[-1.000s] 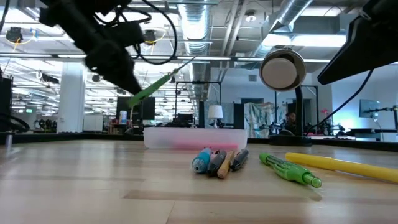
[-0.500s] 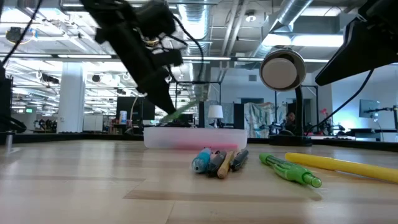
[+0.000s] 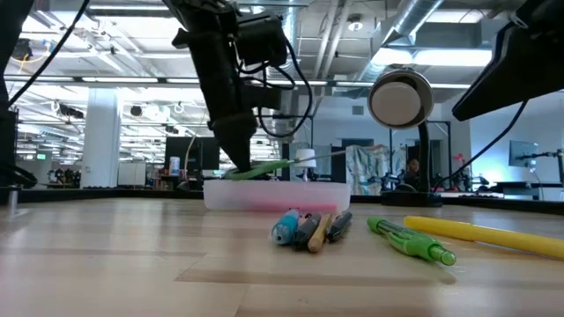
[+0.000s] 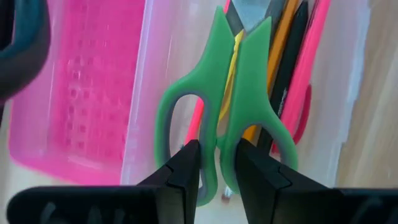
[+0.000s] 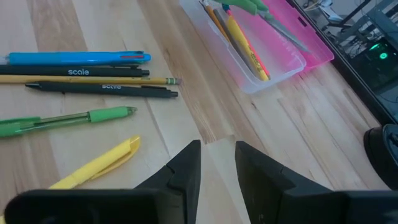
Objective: Pick & place school supplies into a supply box
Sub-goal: Put the green scissors into the supply box, then put the yellow pen into the supply box
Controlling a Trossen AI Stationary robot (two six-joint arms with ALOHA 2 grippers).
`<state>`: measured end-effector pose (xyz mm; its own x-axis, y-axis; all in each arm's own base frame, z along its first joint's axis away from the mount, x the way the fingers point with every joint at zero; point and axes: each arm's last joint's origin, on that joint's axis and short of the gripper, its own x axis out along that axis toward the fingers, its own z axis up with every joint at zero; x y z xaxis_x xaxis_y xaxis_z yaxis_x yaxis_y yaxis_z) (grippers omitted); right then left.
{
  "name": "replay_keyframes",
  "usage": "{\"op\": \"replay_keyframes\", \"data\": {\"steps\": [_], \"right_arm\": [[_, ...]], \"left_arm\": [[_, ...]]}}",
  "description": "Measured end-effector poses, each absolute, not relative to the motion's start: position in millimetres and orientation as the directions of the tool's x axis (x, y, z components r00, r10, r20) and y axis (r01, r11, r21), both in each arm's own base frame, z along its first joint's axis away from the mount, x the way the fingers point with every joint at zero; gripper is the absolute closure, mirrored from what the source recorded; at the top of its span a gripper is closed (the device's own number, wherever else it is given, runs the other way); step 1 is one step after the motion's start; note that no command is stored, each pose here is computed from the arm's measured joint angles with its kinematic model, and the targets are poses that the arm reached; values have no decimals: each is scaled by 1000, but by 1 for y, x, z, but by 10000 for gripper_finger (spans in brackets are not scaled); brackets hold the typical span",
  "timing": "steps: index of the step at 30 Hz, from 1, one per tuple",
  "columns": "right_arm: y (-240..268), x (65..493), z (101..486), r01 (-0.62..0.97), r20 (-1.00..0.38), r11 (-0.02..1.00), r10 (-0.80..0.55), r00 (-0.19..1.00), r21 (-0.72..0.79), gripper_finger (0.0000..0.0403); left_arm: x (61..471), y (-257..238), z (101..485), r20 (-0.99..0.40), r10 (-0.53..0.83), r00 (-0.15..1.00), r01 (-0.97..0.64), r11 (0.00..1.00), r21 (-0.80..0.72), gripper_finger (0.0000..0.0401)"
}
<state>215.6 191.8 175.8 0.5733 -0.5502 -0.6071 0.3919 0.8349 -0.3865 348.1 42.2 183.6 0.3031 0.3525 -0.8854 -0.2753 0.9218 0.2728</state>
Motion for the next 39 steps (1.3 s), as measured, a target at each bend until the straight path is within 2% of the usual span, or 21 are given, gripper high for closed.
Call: {"op": "replay_keyframes", "data": {"steps": [3,12,27,39], "right_arm": [[192,216,176,392,-607,835,-550,573,-386,308],[192,216,176,393,-607,835,-549,574,-385,308],[192,216,176,393,-607,836,-549,574,-384,308],[192,216,176,393,-607,836,-549,574,-384,308]], "left_arm": [[345,45,185,-895,360,261,-317,908,273,318],[343,52,183,-918,302,258,-401,898,182,318],[343,53,183,-921,292,258,-417,894,166,317],[344,54,183,-914,305,267,-418,891,176,238]]}}
